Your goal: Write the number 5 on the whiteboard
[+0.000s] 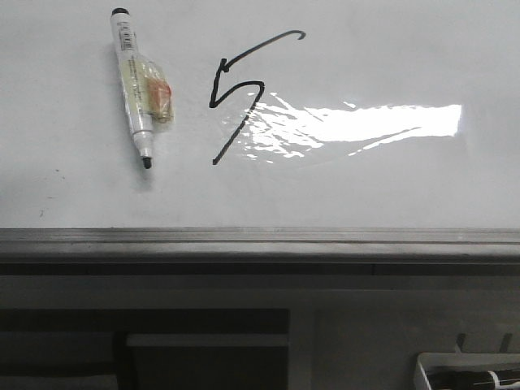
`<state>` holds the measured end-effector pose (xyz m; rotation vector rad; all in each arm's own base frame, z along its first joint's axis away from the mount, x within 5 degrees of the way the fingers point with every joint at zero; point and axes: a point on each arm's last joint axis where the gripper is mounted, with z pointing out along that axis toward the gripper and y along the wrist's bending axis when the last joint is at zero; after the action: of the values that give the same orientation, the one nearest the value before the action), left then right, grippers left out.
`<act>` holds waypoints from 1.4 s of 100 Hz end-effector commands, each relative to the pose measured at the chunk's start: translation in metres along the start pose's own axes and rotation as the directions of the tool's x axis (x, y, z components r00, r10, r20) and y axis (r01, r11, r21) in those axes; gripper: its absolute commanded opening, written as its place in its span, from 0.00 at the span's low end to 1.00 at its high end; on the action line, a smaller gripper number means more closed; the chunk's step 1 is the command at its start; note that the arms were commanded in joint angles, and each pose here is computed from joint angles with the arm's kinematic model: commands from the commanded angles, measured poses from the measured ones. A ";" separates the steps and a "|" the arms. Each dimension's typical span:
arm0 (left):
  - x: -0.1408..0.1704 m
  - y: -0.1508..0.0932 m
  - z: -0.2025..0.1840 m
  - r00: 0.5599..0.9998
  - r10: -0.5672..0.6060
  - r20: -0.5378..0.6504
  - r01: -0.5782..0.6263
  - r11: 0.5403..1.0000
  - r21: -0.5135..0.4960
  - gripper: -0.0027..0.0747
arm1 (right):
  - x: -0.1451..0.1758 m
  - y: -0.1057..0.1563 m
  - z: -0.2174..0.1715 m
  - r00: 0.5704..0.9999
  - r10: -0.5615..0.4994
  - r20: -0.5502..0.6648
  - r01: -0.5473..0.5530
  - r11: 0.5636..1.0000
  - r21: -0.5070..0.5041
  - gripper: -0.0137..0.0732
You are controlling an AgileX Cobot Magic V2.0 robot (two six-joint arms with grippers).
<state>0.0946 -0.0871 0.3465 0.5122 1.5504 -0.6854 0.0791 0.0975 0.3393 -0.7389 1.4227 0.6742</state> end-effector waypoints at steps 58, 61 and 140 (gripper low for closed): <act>0.023 -0.020 -0.077 0.983 0.179 -0.030 -0.170 0.968 0.185 0.01 | 0.018 -0.012 -0.038 0.993 -0.054 0.106 0.035 0.984 0.177 0.09; 0.023 -0.020 -0.077 0.983 0.179 -0.030 -0.170 0.968 0.185 0.01 | 0.018 -0.012 -0.038 0.993 -0.054 0.106 0.035 0.984 0.177 0.09; 0.087 0.030 -0.082 0.929 0.350 0.119 -0.262 0.851 -0.455 0.01 | 0.018 -0.012 -0.038 0.993 -0.054 0.106 0.034 0.983 0.180 0.09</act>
<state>0.0462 -0.0244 0.2599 0.4950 1.4476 -0.1971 0.0647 0.0621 0.3124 -0.6106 1.3648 0.5580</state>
